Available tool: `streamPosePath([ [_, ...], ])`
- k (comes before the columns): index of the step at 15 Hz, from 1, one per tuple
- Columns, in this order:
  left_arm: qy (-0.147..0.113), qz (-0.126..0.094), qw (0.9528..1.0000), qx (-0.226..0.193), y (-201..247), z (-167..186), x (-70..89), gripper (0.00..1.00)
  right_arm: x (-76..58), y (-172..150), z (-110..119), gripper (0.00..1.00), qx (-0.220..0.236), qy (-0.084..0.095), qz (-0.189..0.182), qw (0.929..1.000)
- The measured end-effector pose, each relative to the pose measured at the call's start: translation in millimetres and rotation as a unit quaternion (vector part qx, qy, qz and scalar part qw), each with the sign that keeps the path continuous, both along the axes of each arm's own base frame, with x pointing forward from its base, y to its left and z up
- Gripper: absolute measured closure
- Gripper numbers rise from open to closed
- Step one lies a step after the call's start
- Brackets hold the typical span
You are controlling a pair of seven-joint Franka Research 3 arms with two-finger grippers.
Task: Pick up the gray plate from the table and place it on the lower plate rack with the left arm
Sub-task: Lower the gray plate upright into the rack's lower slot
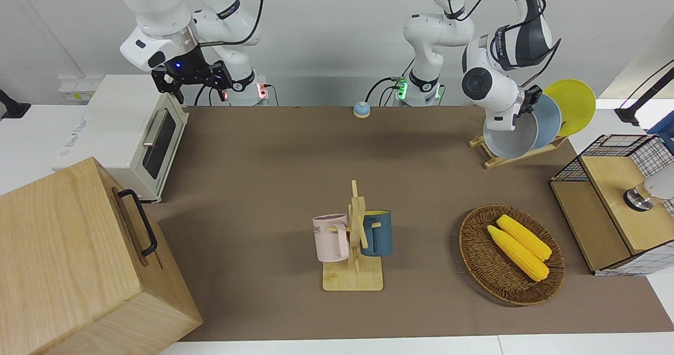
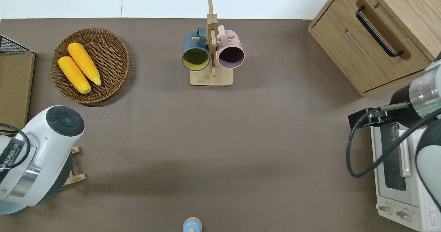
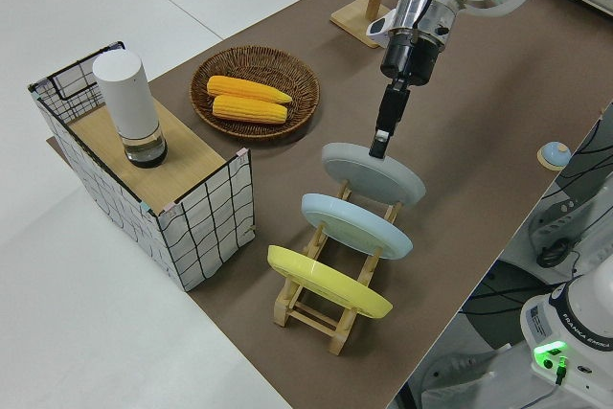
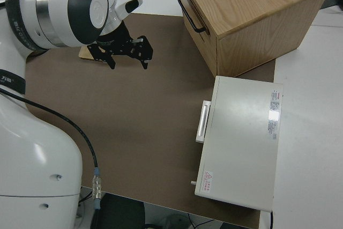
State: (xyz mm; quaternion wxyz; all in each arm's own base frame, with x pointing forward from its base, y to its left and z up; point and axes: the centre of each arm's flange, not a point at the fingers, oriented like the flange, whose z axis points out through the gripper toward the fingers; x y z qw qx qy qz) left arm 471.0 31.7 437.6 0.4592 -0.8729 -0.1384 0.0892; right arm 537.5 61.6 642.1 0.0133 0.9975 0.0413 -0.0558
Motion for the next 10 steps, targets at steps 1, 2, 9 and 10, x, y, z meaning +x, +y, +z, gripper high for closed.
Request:
streamPosePath([
  [1, -0.004, 0.002, 1.0, 0.002, -1, -1, -0.4, 0.97, 0.0, 0, 0, 0.01, 0.0, 0.0, 0.0, 1.0],
  [2, -0.006, 0.003, 1.0, 0.004, -2, -2, -0.9, 0.97, 0.0, 0, 0, 0.01, 0.0, 0.0, 0.0, 1.0],
  [9, -0.016, 0.007, 0.9997, 0.015, -13, -13, -4.5, 0.97, 0.0, 0, 0, 0.01, 0.0, 0.0, 0.0, 1.0],
  [10, -0.016, 0.008, 0.9997, 0.016, -13, -14, -4.9, 0.97, 0.0, 0, 0, 0.01, 0.0, 0.0, 0.0, 1.0],
])
